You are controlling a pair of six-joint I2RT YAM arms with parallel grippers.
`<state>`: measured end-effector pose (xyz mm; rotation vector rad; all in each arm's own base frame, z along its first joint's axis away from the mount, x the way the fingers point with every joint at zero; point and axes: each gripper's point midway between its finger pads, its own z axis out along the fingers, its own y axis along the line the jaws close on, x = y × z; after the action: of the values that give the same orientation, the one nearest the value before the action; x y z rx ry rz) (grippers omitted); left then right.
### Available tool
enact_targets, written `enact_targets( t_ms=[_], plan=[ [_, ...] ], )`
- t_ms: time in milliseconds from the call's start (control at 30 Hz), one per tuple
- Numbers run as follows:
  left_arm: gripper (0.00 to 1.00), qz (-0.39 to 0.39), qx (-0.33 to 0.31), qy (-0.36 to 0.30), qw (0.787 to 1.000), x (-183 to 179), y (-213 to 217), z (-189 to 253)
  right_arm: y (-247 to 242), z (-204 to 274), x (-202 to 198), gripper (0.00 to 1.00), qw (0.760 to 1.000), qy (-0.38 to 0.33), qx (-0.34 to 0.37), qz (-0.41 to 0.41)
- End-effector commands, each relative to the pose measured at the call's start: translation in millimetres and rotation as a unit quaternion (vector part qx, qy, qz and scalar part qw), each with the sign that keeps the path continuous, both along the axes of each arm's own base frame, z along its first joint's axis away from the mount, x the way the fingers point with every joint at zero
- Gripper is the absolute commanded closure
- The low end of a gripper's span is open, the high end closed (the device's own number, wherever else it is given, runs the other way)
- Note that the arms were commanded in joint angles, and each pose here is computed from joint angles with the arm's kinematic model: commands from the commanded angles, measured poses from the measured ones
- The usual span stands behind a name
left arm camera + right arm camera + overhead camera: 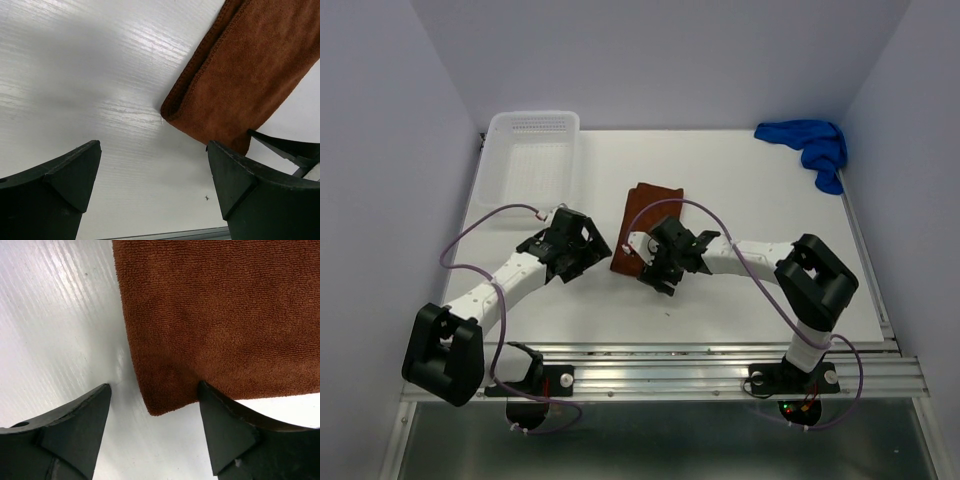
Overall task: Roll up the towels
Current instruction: Roll the towel
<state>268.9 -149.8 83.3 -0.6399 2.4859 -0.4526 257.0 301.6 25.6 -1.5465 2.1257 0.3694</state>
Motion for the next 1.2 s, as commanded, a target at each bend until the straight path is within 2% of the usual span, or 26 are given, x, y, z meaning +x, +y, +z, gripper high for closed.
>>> enact_targets(
  t_ms=[0, 100, 167, 333, 367, 467, 567, 667, 700, 767, 867, 1167],
  plan=[
    [0.01, -0.005, 0.002, -0.020, 1.000, 8.8, -2.8, 7.9, -4.2, 1.4, -6.1, 0.27, 1.000, 0.009, 0.000, -0.025],
    [0.01, -0.009, 0.001, -0.013, 1.000, 6.4, -4.0, 4.1, -5.2, 6.1, 4.0, 0.35, 0.999, -0.013, 0.000, -0.045],
    [0.01, -0.010, -0.003, -0.013, 1.000, 5.2, -4.7, 3.1, -1.6, 13.9, 9.8, 0.45, 0.998, -0.029, 0.017, -0.057],
    [0.01, -0.012, -0.014, -0.016, 1.000, 3.4, -7.3, 3.1, 6.2, 37.0, 17.2, 0.57, 0.994, -0.055, 0.059, -0.074],
    [0.01, -0.013, -0.014, -0.016, 1.000, 3.2, -7.8, 3.2, 6.3, 38.8, 16.5, 0.62, 0.993, -0.054, 0.065, -0.078],
    [0.01, -0.017, -0.018, -0.015, 1.000, 1.9, -10.3, 2.8, 8.8, 45.8, 18.1, 0.67, 0.992, -0.060, 0.077, -0.081],
    [0.01, -0.021, -0.020, -0.017, 0.999, 2.6, -13.4, 4.8, 9.5, 46.4, 20.1, 0.70, 0.991, -0.059, 0.079, -0.093],
    [0.01, -0.023, -0.020, -0.018, 0.999, 3.8, -15.0, 5.8, 11.6, 46.9, 22.5, 0.78, 0.989, -0.054, 0.083, -0.109],
    [0.01, -0.025, -0.020, -0.018, 0.999, 3.7, -16.1, 6.0, 12.2, 46.0, 21.8, 0.85, 0.989, -0.048, 0.084, -0.114],
    [0.01, -0.026, -0.020, -0.020, 0.999, 4.5, -17.6, 7.0, 12.3, 46.8, 24.0, 0.92, 0.987, -0.038, 0.092, -0.127],
    [0.01, -0.027, -0.022, -0.023, 0.999, 6.3, -19.0, 9.4, 6.3, 47.3, 32.2, 0.99, 0.982, -0.026, 0.101, -0.155],
    [0.01, -0.051, -0.044, -0.027, 0.997, 10.6, -32.7, 11.9, 4.7, 47.8, 26.8, 0.99, 0.967, 0.077, 0.157, -0.185]
  ],
)
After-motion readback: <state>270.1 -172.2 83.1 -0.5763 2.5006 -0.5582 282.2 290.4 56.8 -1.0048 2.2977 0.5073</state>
